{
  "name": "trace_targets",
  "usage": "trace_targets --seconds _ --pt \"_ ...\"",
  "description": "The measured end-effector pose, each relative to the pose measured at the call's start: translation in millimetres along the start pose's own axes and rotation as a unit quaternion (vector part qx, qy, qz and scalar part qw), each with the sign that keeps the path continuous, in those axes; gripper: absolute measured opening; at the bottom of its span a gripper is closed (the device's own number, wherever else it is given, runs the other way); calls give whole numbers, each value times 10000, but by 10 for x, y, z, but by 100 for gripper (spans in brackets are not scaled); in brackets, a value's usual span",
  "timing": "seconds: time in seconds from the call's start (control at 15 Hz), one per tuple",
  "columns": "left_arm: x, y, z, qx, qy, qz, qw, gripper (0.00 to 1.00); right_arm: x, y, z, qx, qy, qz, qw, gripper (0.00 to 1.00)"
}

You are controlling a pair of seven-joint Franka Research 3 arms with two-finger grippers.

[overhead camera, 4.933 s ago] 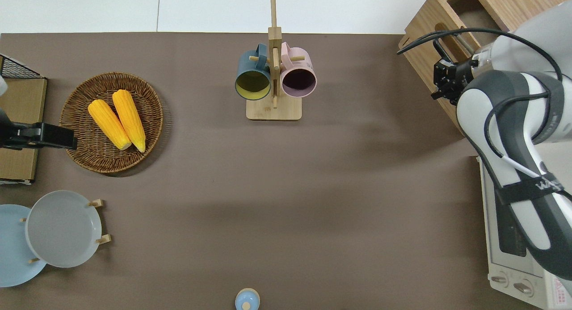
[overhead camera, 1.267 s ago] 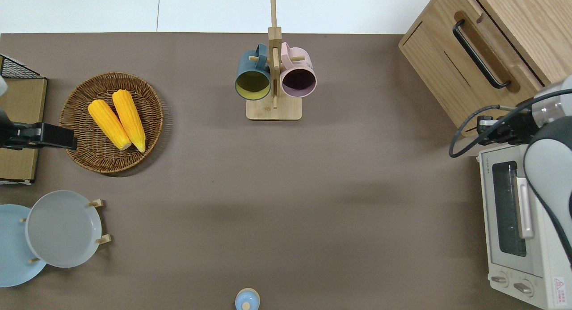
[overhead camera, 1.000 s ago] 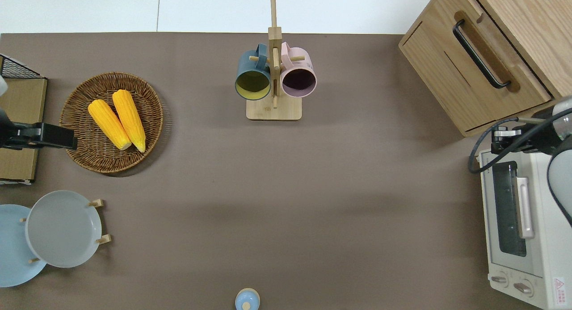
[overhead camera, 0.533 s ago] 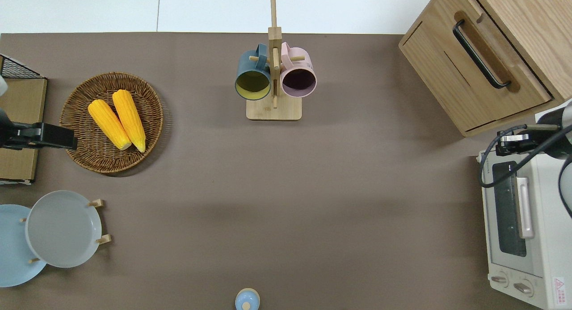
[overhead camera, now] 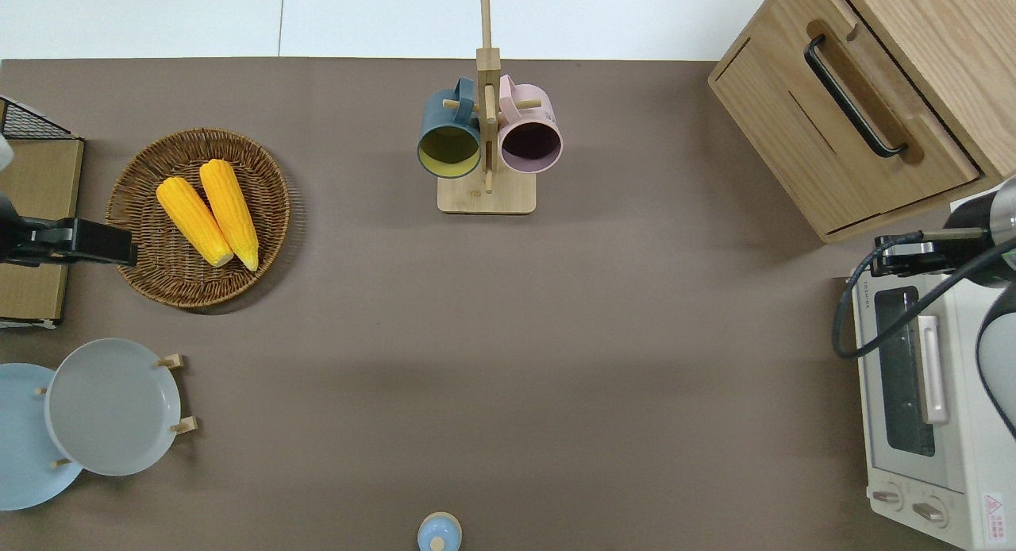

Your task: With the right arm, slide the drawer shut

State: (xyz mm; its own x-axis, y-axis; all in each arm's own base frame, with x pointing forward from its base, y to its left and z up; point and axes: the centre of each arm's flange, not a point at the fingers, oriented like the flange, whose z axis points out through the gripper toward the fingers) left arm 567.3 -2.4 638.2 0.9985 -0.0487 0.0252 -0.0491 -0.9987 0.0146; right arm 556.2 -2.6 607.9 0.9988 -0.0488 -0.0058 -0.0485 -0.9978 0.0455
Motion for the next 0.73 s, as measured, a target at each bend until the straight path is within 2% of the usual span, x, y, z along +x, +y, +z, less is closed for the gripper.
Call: trace_targets --seconds 0.47,0.73 --pt "0 0 0 0 0 0 10000 100 23 34 -69 96 -31 110 9999 97" --pt "0 0 0 0 0 0 10000 100 53 2 -125 90 -28 85 9999 99"
